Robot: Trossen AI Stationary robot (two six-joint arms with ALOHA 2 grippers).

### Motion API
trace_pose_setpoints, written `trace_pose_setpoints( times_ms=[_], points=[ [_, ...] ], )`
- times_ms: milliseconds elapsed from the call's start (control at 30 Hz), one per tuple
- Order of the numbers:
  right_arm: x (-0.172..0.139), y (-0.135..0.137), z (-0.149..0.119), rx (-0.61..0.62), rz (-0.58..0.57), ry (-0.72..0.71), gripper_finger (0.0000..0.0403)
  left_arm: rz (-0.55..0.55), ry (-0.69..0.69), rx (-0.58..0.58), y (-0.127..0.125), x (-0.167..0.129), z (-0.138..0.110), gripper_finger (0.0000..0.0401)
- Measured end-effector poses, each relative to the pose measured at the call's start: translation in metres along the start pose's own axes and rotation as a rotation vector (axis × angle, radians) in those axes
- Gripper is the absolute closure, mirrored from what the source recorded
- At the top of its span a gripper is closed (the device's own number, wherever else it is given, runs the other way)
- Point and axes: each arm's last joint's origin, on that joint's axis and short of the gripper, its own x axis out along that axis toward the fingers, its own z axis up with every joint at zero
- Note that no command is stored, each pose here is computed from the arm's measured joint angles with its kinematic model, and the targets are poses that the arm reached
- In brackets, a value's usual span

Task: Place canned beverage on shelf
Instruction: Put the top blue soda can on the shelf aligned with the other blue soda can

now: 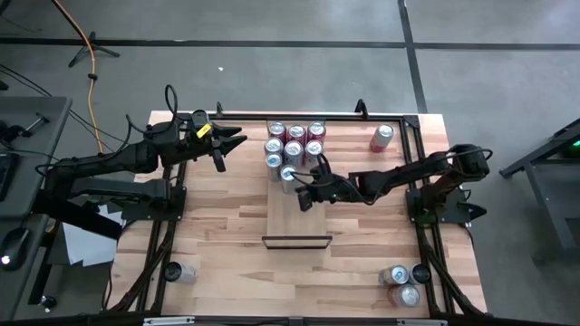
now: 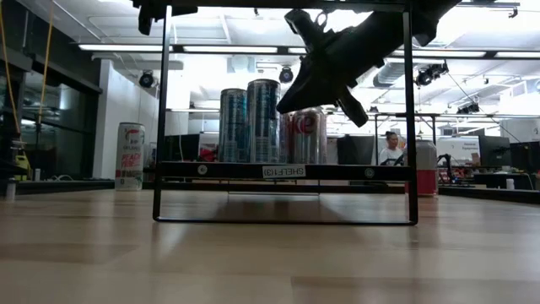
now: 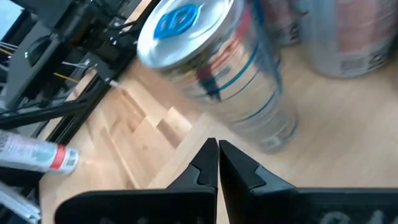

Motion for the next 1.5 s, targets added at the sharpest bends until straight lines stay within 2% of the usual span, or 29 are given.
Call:
trace_pose_setpoints(
  times_ms=[267,600,1033,1500],
  points=[
    [0.01,0.008,-0.003,0.036,0.119,0.037,0.0403,0.001,0.0,0.0,0.0,0.0,0.0,0.0299],
    [0.025,0.001,0.008,0.044,0.029,-0.025,0.0403,0.001,0.004,0.001,0.0,0.001,-0.001,0.0299],
    [0.03,-0.014,0.026,0.057,0.01,-0.031,0.0403,0.001,0.004,0.001,0.0,0.001,-0.001,0.0299],
    [0.031,-0.018,0.03,0.047,-0.005,-0.045,0.0403,0.002,0.008,0.002,0.0,0.001,-0.001,0.0299]
  ],
)
